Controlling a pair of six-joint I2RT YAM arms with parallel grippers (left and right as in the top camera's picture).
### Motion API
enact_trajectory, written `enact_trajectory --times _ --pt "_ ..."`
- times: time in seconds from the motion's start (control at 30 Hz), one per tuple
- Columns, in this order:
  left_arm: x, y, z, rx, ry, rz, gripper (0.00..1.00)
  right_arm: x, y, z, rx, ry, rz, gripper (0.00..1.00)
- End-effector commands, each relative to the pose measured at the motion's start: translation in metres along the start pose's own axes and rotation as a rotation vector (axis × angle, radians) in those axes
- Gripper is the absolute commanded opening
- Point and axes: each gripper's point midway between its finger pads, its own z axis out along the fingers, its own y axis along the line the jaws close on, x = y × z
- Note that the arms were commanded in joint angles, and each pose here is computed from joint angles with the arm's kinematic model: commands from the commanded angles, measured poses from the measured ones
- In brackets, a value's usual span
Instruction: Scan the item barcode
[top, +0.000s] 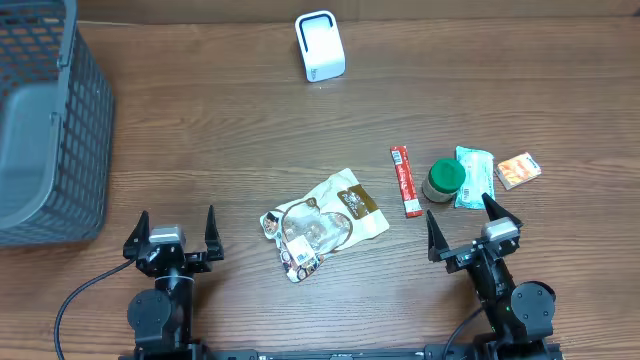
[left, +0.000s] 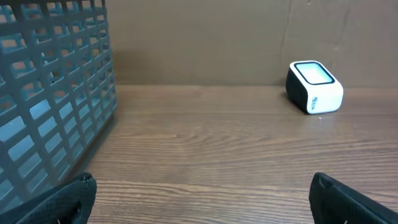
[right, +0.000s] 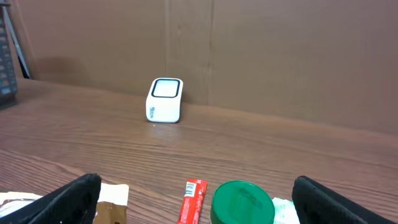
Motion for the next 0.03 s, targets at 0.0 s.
enact_trajectory --times 0.0 --pt "-0.0003 0.0002 -0.0004 -0.004 -0.005 0.017 1.00 0.0028 -0.0023 0.0001 0.013 0.000 -0.004 1.00"
